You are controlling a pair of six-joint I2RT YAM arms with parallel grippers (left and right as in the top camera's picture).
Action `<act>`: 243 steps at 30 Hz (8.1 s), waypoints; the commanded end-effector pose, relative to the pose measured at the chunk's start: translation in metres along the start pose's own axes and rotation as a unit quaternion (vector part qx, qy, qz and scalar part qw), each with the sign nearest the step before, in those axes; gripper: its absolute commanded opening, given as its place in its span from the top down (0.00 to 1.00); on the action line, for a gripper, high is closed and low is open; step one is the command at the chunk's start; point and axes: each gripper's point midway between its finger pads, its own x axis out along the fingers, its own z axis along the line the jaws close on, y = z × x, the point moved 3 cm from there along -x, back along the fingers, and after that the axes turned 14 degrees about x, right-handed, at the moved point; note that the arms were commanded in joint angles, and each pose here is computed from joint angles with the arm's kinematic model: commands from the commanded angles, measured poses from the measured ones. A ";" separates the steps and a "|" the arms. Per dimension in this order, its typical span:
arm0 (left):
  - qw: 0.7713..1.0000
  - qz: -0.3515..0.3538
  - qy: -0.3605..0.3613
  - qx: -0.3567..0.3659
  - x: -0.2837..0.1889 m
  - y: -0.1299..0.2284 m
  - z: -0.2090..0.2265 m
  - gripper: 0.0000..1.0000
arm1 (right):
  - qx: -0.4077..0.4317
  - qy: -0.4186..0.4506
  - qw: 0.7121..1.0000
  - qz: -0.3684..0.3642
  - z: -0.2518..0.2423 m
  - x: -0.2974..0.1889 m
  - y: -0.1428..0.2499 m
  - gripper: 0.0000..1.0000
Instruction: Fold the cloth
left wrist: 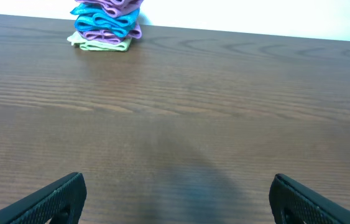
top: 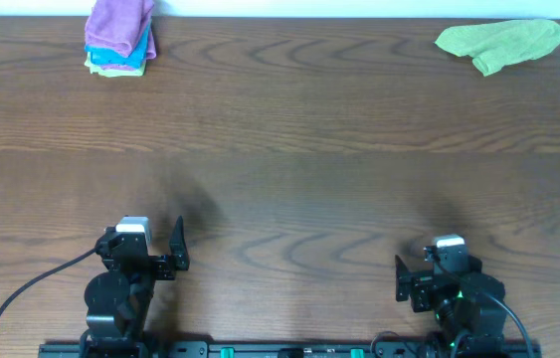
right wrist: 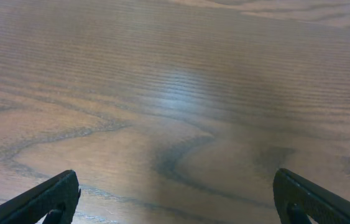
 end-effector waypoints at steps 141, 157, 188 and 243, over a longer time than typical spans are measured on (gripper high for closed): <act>1.000 0.010 -0.006 -0.002 0.003 0.009 0.001 0.05 | 0.369 0.056 0.922 -0.105 -0.197 0.367 -0.284 0.50; 1.000 0.010 -0.006 -0.002 0.003 0.009 0.001 0.05 | 0.376 0.076 0.920 -0.085 -0.203 0.362 -0.288 0.53; 1.000 0.010 -0.006 -0.002 0.003 0.009 0.001 0.05 | 0.383 0.096 0.915 -0.087 -0.220 0.376 -0.266 0.99; 1.000 0.010 -0.006 -0.002 0.003 0.009 0.001 0.05 | -0.037 -0.010 0.998 0.051 0.108 0.056 -0.393 0.99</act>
